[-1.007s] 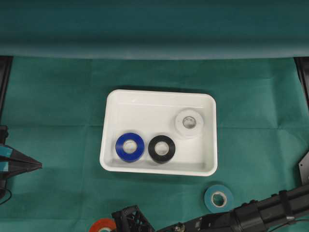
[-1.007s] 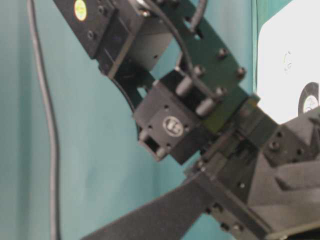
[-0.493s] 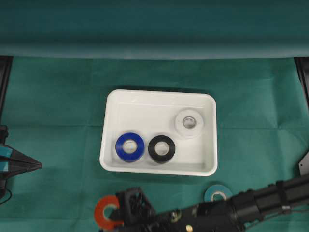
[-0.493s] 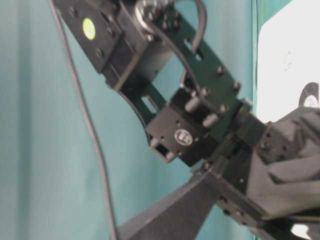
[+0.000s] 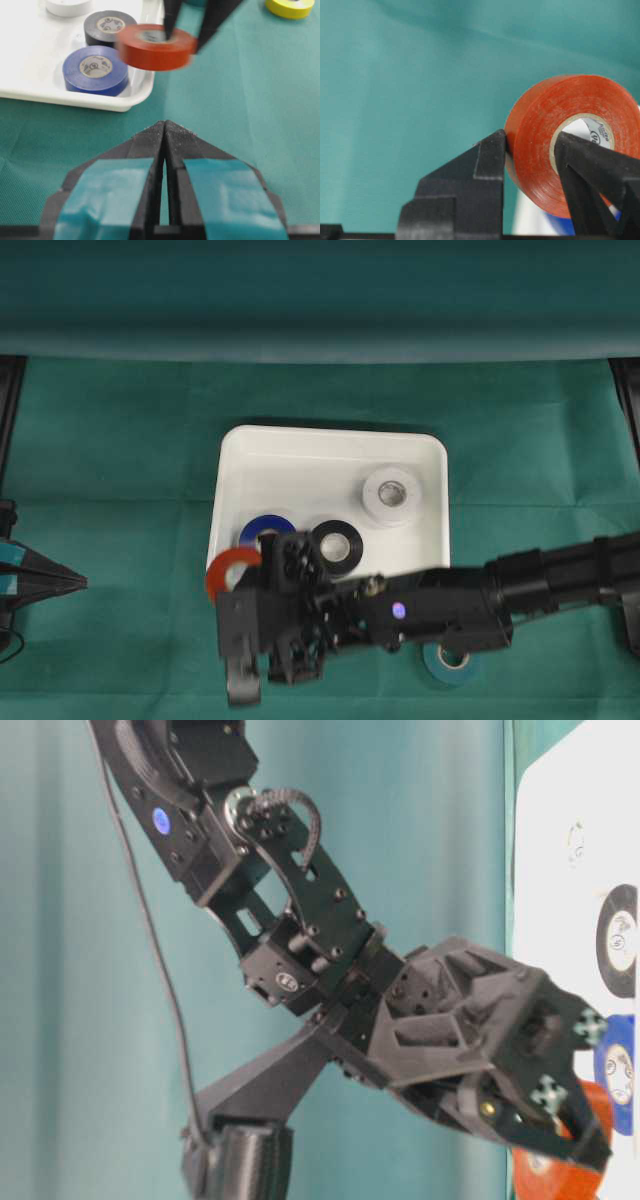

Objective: Put the tape into the white case with the right arm.
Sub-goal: 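Carry the red roll into the tray beside the black roll, then open the right gripper and retract it to the right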

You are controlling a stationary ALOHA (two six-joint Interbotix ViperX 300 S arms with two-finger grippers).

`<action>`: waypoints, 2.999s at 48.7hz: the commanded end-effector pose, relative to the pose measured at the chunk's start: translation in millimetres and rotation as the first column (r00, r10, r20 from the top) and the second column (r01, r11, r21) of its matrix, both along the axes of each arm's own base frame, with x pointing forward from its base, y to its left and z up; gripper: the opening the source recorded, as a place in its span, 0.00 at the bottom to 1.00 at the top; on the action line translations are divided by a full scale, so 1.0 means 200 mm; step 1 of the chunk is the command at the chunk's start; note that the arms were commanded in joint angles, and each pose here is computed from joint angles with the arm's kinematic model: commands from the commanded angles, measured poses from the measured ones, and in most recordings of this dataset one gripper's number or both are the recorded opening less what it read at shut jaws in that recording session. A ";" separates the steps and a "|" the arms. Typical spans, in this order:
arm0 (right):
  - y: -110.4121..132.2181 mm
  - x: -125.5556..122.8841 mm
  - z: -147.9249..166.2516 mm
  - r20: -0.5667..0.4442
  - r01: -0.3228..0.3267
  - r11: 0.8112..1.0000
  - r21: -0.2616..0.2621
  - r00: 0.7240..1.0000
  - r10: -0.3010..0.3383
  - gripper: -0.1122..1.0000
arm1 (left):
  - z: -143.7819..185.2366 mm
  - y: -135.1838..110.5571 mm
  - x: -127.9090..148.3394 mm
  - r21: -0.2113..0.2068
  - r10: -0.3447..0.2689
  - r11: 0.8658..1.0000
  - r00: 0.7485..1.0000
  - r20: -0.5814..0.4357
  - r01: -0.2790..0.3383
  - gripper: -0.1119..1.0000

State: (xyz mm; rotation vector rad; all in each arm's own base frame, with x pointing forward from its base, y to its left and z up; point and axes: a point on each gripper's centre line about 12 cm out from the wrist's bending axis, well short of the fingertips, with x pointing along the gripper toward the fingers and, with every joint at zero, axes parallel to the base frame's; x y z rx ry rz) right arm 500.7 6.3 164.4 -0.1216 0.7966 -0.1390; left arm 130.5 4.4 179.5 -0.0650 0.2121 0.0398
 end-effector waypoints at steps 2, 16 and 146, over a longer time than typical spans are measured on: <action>-0.08 -0.01 0.12 0.058 0.022 1.000 0.002 0.998 -0.022 0.12 | 0.02 0.00 0.01 -0.003 0.004 1.000 1.000 0.012 -0.004 0.10; -0.10 -0.03 0.11 0.071 0.015 1.000 0.013 0.997 -0.016 0.12 | 0.02 0.00 0.01 -0.003 0.004 1.000 1.000 0.012 -0.004 0.10; -0.21 -0.95 0.03 -0.036 0.091 0.994 0.056 0.995 -0.089 0.81 | 0.02 0.00 0.01 -0.003 0.004 1.000 1.000 0.012 -0.004 0.10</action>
